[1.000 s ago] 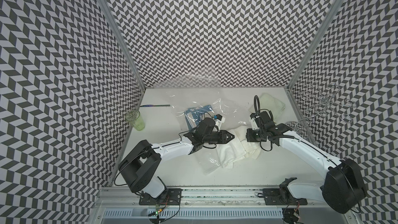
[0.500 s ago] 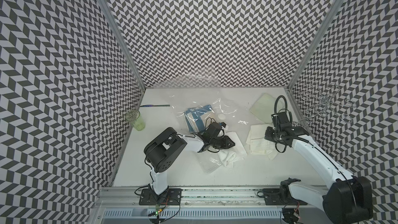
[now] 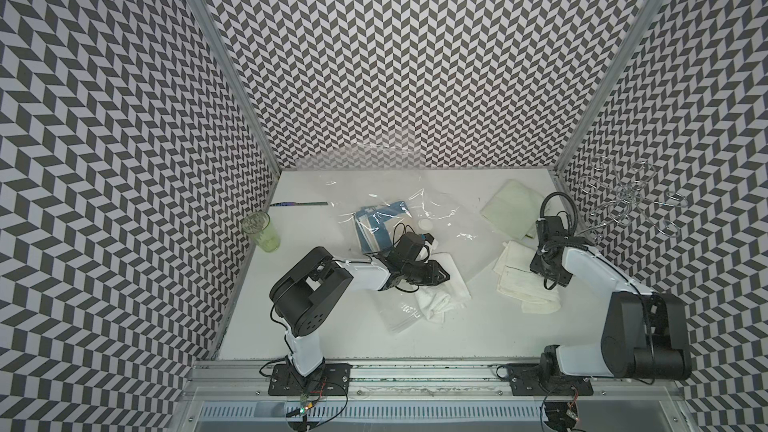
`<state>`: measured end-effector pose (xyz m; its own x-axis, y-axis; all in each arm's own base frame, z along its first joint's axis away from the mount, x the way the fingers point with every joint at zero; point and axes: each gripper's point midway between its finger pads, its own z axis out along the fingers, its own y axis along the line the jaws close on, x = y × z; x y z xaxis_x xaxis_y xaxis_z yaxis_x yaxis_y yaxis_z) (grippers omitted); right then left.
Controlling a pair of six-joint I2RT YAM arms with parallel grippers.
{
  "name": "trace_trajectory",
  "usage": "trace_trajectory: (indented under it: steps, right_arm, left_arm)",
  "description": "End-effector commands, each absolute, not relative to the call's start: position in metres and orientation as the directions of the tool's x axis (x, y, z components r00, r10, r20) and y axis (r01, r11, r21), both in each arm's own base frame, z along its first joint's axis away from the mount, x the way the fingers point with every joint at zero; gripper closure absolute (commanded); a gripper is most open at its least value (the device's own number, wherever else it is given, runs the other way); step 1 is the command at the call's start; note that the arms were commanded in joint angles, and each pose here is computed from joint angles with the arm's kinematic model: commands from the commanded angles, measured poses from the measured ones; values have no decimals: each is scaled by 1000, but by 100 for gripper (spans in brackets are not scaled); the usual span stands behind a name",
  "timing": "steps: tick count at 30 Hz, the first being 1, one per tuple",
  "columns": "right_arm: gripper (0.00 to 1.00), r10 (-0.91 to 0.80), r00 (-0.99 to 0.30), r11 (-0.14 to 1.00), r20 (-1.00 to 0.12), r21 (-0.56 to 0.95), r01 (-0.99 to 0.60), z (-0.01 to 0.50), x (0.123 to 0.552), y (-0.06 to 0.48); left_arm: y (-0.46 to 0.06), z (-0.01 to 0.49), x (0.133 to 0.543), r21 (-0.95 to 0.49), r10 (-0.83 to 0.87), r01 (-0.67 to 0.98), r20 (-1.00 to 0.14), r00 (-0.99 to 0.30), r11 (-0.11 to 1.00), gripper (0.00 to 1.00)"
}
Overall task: Place the folded towel into the vacuum bag
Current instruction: Move the towel to the center of the board, then pick up the towel from the vacuum bag.
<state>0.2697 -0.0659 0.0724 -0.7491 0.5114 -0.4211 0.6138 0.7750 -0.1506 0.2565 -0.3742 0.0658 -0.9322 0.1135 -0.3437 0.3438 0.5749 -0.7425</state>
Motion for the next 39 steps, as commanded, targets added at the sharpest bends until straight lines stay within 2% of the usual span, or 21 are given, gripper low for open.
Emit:
trace_trajectory:
  steps: [1,5,9,12,14,17,18,25,29,32,35,37,39]
  right_arm:
    - [31,478,-712,789,-514,-106,605,110,276,-50]
    - [27,426,-747,832,-511,-103,545,125,264,-16]
    - [25,340,-806,919,-484,-11,395,132,258,45]
    - [21,168,-878,981,-448,162,105,135,251,133]
    - [15,43,-915,939,-400,329,-99,134,238,198]
    - [3,-49,-923,871,-382,435,-226,127,230,247]
    - [0,-72,-927,865,-369,440,-242,120,230,252]
    - [0,-182,-925,906,-334,309,-289,78,251,260]
    - [0,-216,-934,921,-285,258,-292,54,249,265]
    - [6,-228,-939,920,-257,260,-295,42,234,282]
    - [16,-236,-949,944,-208,181,-275,19,219,287]
    - [28,-231,-953,962,-196,102,-254,7,217,280]
    - [45,-218,-956,969,-195,74,-236,0,216,275]
  left_arm:
    - [-385,113,258,-744,134,433,-428,-894,509,65]
    - [-385,164,254,-739,136,502,-498,-856,449,59]
    - [-348,175,259,-716,72,466,-507,-859,519,58]
    - [-306,157,263,-708,-7,376,-473,-881,598,54]
    - [-283,143,261,-709,-53,324,-453,-890,627,50]
    - [-269,126,255,-721,-85,275,-420,-904,636,49]
    - [-266,120,254,-717,-88,263,-413,-907,646,49]
    - [-263,83,247,-735,-115,201,-355,-928,648,57]
    - [-260,61,245,-719,-102,180,-330,-938,671,61]
    - [-258,50,243,-715,-101,168,-317,-943,679,63]
    - [-256,37,239,-709,-97,155,-302,-948,688,64]
    - [-254,32,237,-706,-97,149,-295,-950,692,65]
    - [-252,30,236,-704,-98,147,-296,-950,695,65]
